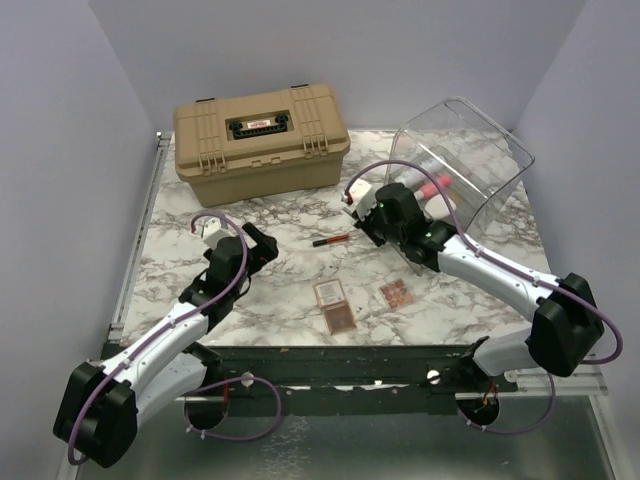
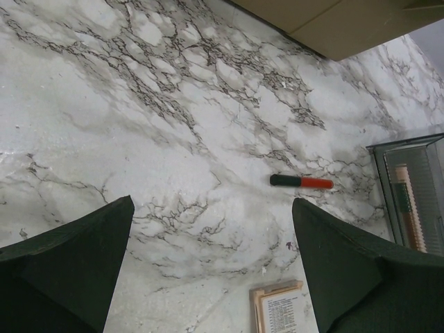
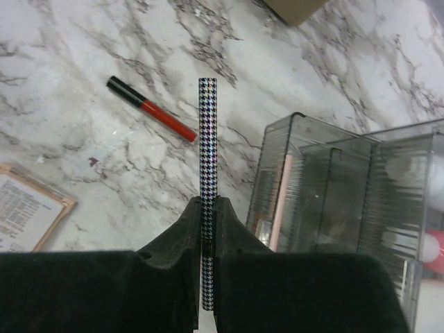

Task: Organize the makeup
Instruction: Place the makeup in the drawer.

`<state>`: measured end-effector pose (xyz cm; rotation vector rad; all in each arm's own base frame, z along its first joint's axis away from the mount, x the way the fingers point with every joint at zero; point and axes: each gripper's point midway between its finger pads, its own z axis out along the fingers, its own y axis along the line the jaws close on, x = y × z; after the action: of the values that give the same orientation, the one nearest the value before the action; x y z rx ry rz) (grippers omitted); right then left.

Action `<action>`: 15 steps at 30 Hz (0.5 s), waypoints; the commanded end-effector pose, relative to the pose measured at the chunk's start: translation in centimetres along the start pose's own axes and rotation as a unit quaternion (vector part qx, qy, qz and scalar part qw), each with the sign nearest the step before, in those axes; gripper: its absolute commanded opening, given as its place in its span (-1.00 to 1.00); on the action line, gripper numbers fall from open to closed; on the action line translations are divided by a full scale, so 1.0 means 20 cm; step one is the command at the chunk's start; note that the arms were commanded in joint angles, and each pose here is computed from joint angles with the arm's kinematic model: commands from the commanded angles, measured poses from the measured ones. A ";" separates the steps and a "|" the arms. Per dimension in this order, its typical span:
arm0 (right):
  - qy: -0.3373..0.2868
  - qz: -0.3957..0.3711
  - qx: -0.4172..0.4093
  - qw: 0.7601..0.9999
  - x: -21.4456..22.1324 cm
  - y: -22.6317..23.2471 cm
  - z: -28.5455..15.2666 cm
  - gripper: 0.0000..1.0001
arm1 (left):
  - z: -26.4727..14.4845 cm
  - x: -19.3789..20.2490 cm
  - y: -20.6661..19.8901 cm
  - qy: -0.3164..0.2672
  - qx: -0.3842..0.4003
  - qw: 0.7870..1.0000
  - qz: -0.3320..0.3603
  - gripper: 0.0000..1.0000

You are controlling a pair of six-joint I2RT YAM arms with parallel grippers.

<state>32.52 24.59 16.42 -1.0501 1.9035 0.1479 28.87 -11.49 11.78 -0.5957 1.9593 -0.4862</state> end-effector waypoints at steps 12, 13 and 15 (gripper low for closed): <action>0.056 0.029 0.167 0.984 0.11 -0.42 -0.09 -0.99 | -0.01 -0.01 -0.03 0.001 0.017 1.000 -0.010 0.97; 0.066 0.026 0.169 0.983 0.14 -0.42 -0.08 -0.99 | -0.01 -0.01 -0.03 0.001 0.017 1.000 -0.010 0.97; 0.076 0.023 0.167 0.983 0.19 -0.42 -0.08 -0.99 | -0.02 -0.01 -0.03 0.000 0.018 1.000 -0.009 0.97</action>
<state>36.63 18.09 18.18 -0.8111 1.9662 -0.1384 28.83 -11.68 11.99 -0.5903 1.9571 -0.5014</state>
